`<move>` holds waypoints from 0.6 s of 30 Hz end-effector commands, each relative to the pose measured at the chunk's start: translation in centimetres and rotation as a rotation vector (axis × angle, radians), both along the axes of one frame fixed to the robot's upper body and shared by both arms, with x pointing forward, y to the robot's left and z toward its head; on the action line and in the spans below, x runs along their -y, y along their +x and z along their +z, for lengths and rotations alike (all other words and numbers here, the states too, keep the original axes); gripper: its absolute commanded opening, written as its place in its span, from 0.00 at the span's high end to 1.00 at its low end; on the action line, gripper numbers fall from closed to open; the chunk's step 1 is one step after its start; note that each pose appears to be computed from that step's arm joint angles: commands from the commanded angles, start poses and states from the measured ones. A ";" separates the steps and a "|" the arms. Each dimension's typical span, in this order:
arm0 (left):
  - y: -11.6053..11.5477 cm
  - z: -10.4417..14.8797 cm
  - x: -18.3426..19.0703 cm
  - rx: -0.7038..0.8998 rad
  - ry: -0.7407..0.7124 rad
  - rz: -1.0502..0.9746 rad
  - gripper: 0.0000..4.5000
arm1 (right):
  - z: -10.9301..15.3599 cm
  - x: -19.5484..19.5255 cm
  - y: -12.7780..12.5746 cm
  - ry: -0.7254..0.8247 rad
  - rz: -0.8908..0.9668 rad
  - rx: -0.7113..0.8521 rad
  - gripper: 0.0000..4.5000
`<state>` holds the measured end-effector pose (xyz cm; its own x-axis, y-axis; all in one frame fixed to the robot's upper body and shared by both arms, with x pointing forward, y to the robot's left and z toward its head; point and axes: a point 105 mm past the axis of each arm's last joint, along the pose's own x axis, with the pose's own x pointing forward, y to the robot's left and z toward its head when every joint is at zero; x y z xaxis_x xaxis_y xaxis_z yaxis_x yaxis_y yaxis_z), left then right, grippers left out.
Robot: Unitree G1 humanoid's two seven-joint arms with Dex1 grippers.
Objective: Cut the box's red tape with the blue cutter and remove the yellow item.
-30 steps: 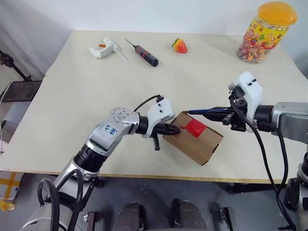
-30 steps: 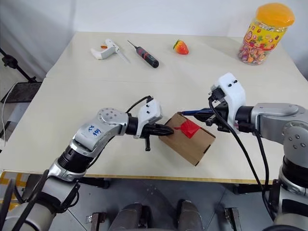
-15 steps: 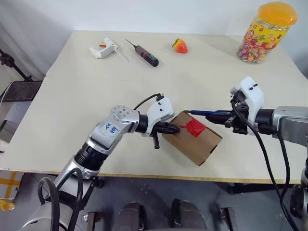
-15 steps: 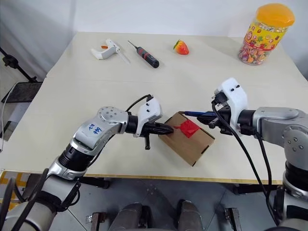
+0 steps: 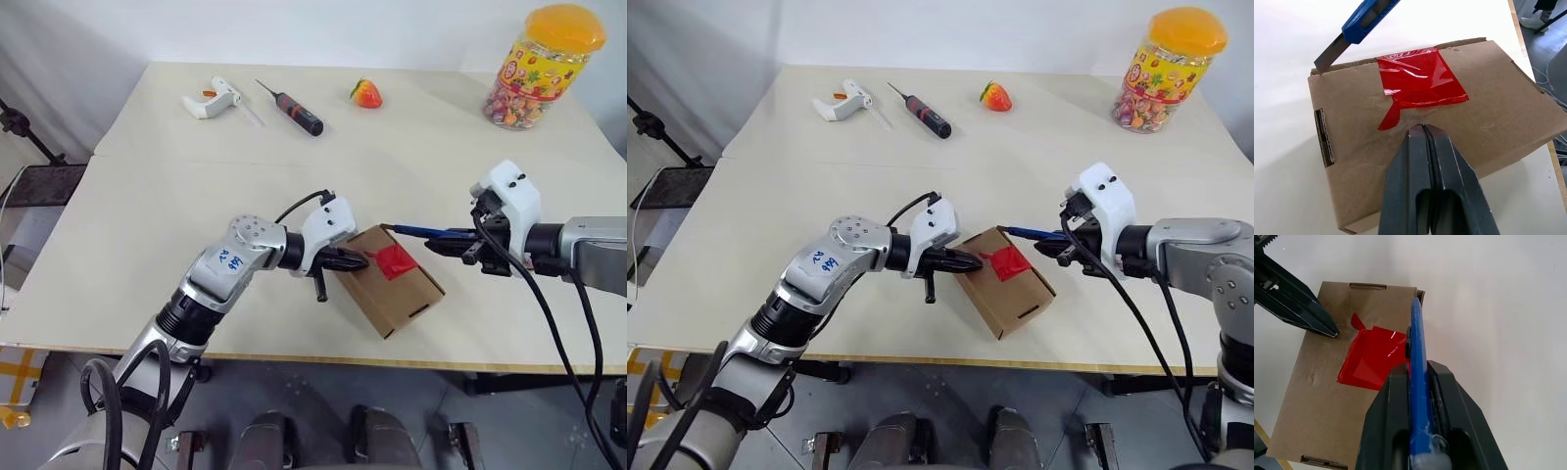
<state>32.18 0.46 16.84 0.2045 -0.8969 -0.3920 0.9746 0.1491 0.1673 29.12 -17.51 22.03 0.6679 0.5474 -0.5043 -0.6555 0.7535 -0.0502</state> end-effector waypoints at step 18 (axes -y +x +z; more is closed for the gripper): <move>0.2 0.3 0.6 0.037 -0.004 0.009 1.00 | 2.6 -1.2 -0.3 0.088 -0.041 0.104 0.97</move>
<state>32.41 0.07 16.88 0.2232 -0.8951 -0.3859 0.9692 0.1616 0.1858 29.08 -16.25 23.48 0.7132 0.5555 -0.4276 -0.6250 0.7800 -0.0292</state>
